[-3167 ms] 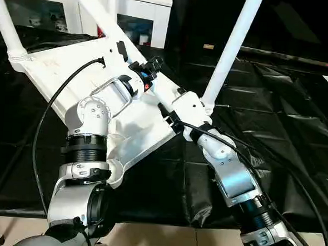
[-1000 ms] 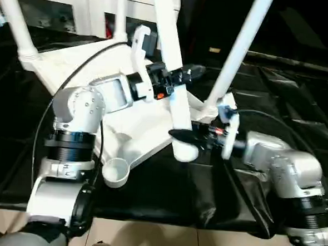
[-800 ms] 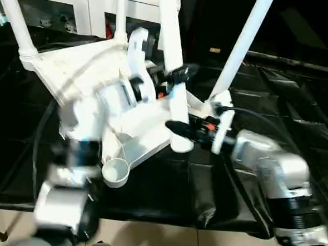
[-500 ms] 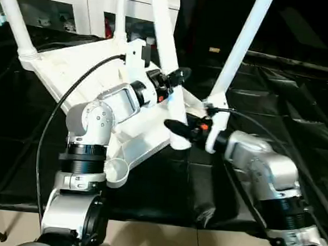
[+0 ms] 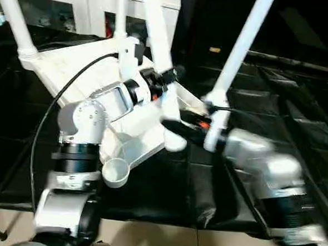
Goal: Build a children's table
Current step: Pick table leg
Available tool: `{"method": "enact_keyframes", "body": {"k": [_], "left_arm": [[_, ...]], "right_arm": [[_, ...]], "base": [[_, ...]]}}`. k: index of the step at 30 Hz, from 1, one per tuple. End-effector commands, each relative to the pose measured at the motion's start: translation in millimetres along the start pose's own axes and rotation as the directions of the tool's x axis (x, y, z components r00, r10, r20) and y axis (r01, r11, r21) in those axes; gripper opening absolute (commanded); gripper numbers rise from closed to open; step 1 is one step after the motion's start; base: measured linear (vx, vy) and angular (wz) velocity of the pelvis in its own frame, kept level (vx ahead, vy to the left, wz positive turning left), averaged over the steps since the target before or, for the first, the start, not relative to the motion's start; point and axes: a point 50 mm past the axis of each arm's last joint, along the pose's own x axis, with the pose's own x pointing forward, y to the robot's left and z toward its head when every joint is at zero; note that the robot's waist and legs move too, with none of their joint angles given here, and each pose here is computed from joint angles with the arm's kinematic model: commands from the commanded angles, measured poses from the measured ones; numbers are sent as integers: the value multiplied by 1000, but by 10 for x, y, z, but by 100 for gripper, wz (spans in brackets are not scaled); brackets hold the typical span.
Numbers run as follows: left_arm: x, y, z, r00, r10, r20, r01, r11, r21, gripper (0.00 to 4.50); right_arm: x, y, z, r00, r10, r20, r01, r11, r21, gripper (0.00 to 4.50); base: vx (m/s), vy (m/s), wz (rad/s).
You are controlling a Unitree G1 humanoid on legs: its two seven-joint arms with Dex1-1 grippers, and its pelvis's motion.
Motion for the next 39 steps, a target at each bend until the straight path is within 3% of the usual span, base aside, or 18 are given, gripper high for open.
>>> {"method": "enact_keyframes", "body": {"k": [1,3,5,9,18,29,39], "left_arm": [[27,-176,20,990,-140,-27,140,990,8,188],[21,-193,27,985,-167,-32,167,986,-1,188],[-20,-273,43,958,-281,-56,281,960,-8,187],[-36,-340,27,930,-358,-85,359,933,-8,186],[-28,-385,-21,901,-407,-147,413,911,12,186],[-20,-405,6,887,-435,-155,444,896,30,186],[-28,-491,-38,846,-498,-189,513,858,38,186]], "right_arm": [[-150,-64,126,1000,9,14,-9,1000,29,335],[-188,-68,148,1000,27,14,-27,999,38,339],[-332,-41,205,992,123,0,-123,989,83,339],[-378,-3,202,983,180,-27,-176,978,113,339],[-416,92,214,957,279,-79,-268,956,123,339],[-410,132,211,937,336,-95,-322,936,141,339],[-351,204,127,916,390,-92,-369,910,189,339]], "base": [[0,0,0],[0,0,0],[0,0,0],[0,0,0],[0,0,0],[0,0,0],[0,0,0]]}}
